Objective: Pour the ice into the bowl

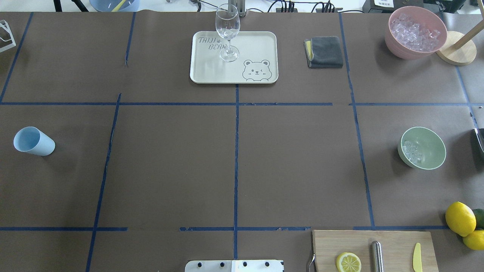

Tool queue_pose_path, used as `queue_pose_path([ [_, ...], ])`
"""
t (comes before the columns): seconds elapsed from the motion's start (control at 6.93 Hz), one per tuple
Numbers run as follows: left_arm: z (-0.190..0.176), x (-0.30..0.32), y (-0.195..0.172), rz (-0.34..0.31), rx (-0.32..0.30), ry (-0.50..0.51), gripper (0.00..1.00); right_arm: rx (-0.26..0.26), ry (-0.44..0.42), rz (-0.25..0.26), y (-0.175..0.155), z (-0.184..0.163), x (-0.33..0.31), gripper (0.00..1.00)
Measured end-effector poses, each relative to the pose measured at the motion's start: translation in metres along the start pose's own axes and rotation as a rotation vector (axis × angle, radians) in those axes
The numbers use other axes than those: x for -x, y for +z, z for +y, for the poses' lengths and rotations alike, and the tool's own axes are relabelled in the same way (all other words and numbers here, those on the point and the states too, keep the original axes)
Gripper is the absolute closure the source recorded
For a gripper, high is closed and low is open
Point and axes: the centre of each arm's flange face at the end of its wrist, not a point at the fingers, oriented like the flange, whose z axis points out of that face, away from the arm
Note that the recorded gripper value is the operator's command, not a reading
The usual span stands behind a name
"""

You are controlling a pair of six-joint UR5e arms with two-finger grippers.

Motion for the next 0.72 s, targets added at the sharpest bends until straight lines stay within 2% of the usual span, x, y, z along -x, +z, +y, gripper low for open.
queue_pose_path([
  [0.72, -0.004, 0.013, -0.022, -0.016, -0.005, -0.033, 0.00, 0.003, 0.002, 0.007, 0.001, 0.002, -0.003, 0.00],
])
